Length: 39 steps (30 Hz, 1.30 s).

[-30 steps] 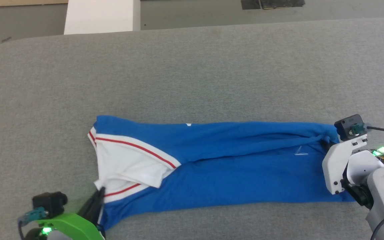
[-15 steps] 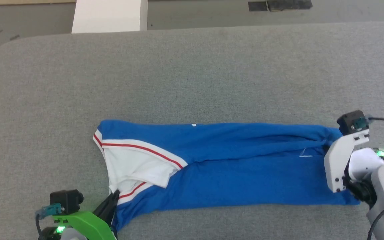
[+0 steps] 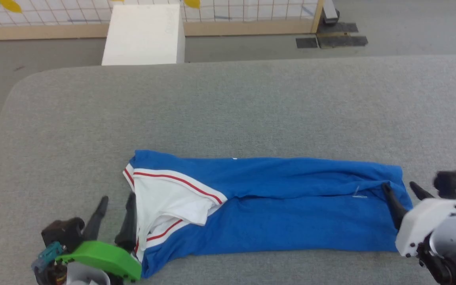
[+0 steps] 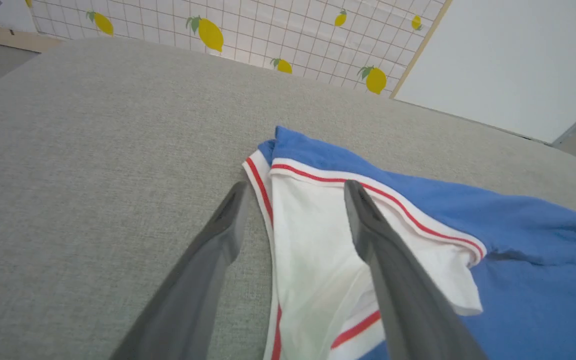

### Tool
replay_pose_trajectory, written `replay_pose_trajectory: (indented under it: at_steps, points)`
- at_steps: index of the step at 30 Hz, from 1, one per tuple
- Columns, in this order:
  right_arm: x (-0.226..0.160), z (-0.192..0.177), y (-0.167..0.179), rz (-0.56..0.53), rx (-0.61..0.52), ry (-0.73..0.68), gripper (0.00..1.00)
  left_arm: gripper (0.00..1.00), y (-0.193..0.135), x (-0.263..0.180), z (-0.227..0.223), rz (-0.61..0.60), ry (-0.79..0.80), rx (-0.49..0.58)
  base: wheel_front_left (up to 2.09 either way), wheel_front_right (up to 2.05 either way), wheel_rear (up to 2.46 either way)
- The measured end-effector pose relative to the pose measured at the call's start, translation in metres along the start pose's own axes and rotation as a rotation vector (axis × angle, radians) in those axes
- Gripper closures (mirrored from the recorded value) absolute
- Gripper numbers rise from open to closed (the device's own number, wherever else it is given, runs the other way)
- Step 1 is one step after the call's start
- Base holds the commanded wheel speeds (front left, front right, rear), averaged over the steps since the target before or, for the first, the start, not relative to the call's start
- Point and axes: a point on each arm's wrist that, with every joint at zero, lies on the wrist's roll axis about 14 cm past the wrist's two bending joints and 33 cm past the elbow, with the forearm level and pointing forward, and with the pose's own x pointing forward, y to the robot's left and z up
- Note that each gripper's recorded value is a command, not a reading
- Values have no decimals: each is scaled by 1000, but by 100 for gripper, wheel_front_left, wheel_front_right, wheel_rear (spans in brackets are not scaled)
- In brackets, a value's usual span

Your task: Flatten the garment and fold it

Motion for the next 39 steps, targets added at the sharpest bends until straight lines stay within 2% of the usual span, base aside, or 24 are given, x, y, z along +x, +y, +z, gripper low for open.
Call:
replay_pose_trajectory:
  at_steps: [8,14,19,23,32,39]
  points:
    - [-21,26,-8,-65,117,-225,0,0,2,3,81,55,-300,103,0,0,0]
    - [-28,26,-27,-129,170,-258,0,0,4,0,100,68,-373,201,0,0,0]
    - [-23,-4,-44,-175,254,-126,0,0,9,3,95,77,-360,207,0,0,0]
    - [-10,-14,-43,-166,289,-23,0,0,7,5,88,62,-346,195,0,0,0]
    - [14,-41,-26,-143,208,273,0,0,13,6,81,73,-325,201,0,0,0]
    - [23,-55,-22,-153,153,448,0,0,19,12,78,88,-315,204,0,0,0]
